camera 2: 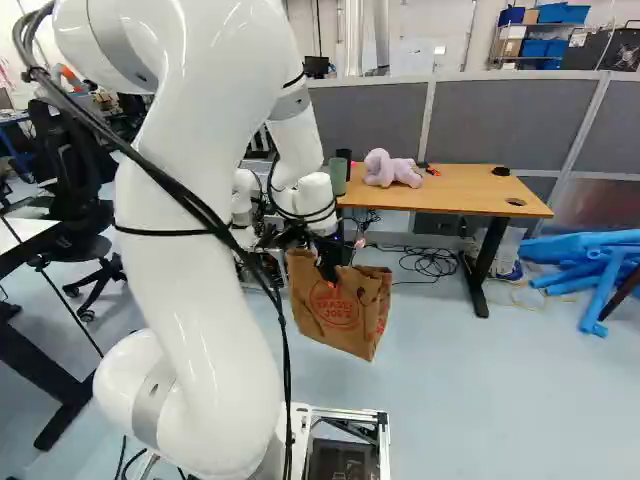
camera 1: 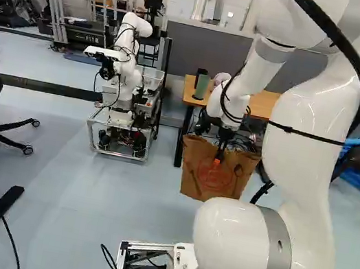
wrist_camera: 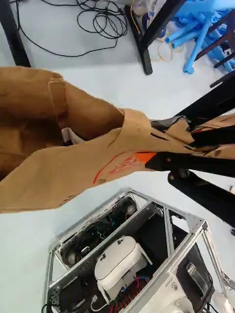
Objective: Pick up the bag on the ground and place it on the table
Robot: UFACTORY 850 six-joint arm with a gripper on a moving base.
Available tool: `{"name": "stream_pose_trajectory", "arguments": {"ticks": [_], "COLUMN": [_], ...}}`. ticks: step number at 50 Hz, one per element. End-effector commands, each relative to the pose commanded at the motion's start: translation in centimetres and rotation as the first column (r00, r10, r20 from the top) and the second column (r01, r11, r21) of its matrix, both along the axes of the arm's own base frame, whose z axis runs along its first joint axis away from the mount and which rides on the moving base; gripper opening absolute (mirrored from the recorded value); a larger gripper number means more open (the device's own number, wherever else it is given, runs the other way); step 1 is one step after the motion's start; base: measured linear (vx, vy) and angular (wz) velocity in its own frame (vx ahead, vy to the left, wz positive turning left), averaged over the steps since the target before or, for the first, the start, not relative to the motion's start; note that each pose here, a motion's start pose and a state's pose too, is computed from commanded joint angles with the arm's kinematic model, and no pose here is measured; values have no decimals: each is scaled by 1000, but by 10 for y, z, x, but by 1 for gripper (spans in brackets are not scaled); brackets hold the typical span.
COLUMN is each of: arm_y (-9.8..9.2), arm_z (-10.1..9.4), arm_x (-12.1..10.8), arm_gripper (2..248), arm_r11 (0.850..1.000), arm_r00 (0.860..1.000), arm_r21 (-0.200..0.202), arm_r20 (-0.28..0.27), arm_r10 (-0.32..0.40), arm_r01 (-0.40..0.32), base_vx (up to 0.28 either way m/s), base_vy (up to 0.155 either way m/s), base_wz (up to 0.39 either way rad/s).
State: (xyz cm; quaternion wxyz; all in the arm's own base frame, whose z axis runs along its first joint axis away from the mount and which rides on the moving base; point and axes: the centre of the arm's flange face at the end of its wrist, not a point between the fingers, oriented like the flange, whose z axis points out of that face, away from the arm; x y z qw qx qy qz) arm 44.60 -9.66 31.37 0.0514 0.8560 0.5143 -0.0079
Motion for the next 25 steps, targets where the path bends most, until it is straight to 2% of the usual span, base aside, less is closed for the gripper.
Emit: {"name": "stream_pose_trajectory", "arguments": {"ticks": [25], "arm_y": [2], "arm_z": [37], "arm_x": [-15], "arm_gripper": [21], "arm_r11": [1000], "arm_r00": [998], "arm_r21": [-22], "arm_r20": [65], "arm_r10": [17], "arm_r01": [-16], "base_vx": [0], "base_vy": [0], "base_wz": [0]}}
